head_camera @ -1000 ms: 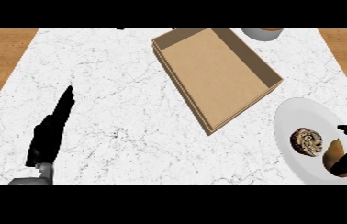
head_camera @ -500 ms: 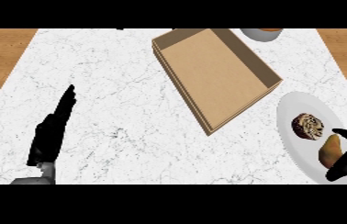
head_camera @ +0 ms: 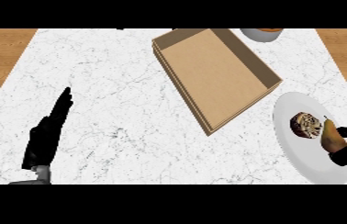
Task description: Pick the pear from the plate and place it in the cardboard box
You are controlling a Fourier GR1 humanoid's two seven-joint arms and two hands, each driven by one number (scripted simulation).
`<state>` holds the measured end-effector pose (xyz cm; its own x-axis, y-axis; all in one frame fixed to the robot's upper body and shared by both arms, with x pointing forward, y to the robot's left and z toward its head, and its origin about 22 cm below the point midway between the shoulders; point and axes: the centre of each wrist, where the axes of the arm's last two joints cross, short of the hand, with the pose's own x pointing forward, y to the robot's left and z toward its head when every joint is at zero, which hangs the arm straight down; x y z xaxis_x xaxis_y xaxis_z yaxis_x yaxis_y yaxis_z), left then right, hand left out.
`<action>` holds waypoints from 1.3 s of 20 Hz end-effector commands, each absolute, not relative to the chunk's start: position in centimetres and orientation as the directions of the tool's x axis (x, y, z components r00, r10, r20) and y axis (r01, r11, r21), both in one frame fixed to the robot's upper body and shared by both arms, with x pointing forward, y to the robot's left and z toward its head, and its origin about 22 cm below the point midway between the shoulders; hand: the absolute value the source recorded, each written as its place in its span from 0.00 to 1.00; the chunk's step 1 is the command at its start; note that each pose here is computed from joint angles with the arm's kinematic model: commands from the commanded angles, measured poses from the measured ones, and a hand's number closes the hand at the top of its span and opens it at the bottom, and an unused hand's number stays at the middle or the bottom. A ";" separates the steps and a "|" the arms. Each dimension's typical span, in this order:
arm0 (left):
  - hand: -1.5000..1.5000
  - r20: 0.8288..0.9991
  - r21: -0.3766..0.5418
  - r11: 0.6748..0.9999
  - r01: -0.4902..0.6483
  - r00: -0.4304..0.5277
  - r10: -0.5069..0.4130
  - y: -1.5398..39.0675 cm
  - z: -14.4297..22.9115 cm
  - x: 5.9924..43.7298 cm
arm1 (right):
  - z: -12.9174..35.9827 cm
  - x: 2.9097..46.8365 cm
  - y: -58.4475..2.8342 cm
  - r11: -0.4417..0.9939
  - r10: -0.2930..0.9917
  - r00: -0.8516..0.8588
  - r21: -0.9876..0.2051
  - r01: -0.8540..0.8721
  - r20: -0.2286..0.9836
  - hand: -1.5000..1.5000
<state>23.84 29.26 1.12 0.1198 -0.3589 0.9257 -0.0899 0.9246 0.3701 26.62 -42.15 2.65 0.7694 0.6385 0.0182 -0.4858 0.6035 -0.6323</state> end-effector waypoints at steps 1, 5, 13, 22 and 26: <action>0.50 0.931 0.357 0.930 -0.090 0.114 -0.346 26.6 2.9 24.9 | 2.7 27.1 -41.4 0.535 0.684 0.729 -0.686 -0.493 0.008 1.00; 0.50 0.922 0.379 0.922 -0.078 0.118 -0.369 28.4 1.7 24.1 | 3.8 27.9 -41.0 0.407 0.796 0.598 -0.810 -0.423 0.087 1.00; 0.50 0.926 0.370 0.925 -0.084 0.118 -0.360 27.6 0.4 23.9 | 5.7 30.8 -38.6 0.146 0.966 0.234 -0.978 -0.149 0.108 1.00; 0.50 0.920 0.381 0.921 -0.083 0.128 -0.369 29.8 0.2 22.2 | 9.9 31.7 -36.7 0.261 0.960 0.094 -0.964 0.059 0.265 1.00; 0.50 0.928 0.363 0.926 -0.102 0.124 -0.350 28.3 1.0 23.2 | 13.8 32.9 -35.4 0.500 0.866 -0.124 -0.848 0.178 0.485 1.00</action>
<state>23.43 28.41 0.74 0.1250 -0.3575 0.9255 -0.0971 0.9239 0.3700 32.28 -36.68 10.61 0.0435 0.9321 0.3595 0.1038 0.3537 -0.9296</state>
